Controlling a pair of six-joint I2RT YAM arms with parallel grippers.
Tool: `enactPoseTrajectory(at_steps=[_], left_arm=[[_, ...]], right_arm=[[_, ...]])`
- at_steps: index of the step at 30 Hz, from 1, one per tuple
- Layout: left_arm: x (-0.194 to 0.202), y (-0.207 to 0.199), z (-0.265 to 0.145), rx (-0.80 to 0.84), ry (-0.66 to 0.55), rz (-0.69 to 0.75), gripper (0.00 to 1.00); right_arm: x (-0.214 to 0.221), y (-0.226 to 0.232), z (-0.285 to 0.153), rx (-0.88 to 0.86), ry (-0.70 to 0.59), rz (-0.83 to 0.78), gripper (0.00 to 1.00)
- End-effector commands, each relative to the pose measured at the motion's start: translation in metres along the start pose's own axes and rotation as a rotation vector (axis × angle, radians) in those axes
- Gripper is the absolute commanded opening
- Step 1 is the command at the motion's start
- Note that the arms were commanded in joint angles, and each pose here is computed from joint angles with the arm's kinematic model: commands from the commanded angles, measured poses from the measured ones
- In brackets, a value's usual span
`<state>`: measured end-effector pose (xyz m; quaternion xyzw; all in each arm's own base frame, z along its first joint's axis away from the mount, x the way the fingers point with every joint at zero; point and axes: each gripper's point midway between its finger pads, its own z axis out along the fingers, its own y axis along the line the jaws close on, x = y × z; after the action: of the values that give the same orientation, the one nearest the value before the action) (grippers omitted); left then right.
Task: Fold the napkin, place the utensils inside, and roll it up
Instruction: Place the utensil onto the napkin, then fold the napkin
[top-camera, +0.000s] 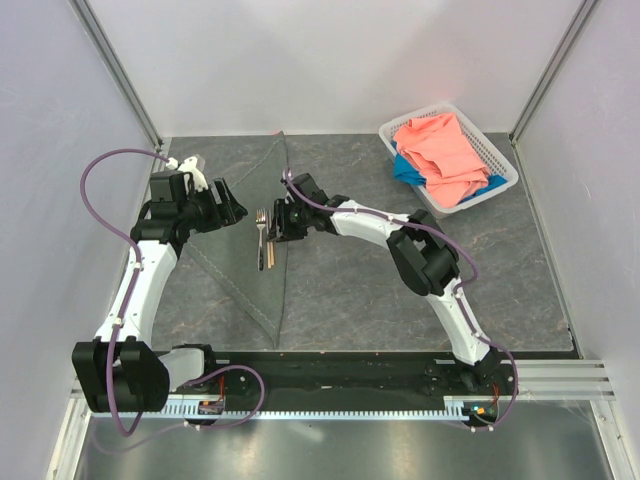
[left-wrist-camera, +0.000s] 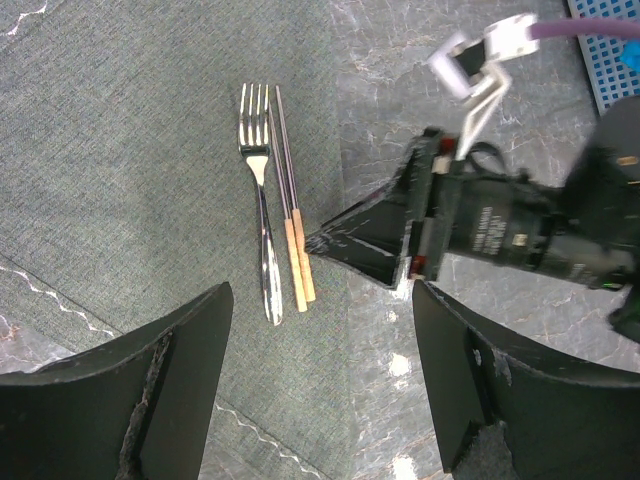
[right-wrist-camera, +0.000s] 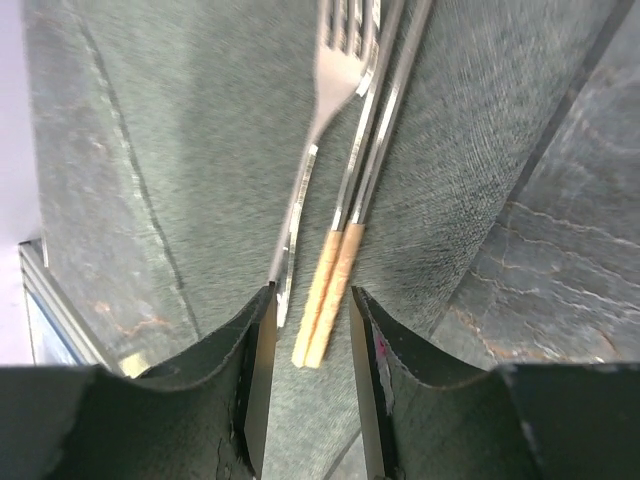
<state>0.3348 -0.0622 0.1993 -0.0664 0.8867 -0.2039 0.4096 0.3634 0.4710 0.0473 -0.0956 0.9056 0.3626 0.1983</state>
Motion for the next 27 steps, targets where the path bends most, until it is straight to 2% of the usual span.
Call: enactPoseTrajectory(at_steps=[1, 2, 4, 6, 16, 18, 27], left_arm=[[-0.011, -0.011, -0.006, 0.040, -0.045, 0.019, 0.80], [-0.011, -0.010, -0.006, 0.039, -0.044, 0.019, 0.80], [-0.010, -0.011, -0.006, 0.040, -0.042, 0.018, 0.80], [-0.011, -0.011, -0.006, 0.041, -0.045, 0.019, 0.80], [-0.005, -0.021, -0.003, 0.066, -0.023, 0.034, 0.80], [-0.005, -0.022, -0.002, 0.068, -0.020, 0.033, 0.80], [-0.004, -0.024, -0.001, 0.076, -0.015, 0.034, 0.80]], right_arm=[[-0.052, 0.015, -0.035, -0.039, -0.123, -0.056, 0.43], [-0.057, 0.010, -0.033, -0.035, -0.129, -0.055, 0.44], [-0.071, -0.001, -0.032, -0.031, -0.161, -0.054, 0.53], [-0.086, -0.014, -0.029, -0.030, -0.190, -0.043, 0.55], [-0.139, -0.064, 0.001, -0.107, -0.295, 0.058, 0.50], [-0.154, -0.062, 0.003, -0.147, -0.323, 0.071, 0.49], [-0.169, -0.074, 0.035, -0.241, -0.356, 0.182, 0.48]])
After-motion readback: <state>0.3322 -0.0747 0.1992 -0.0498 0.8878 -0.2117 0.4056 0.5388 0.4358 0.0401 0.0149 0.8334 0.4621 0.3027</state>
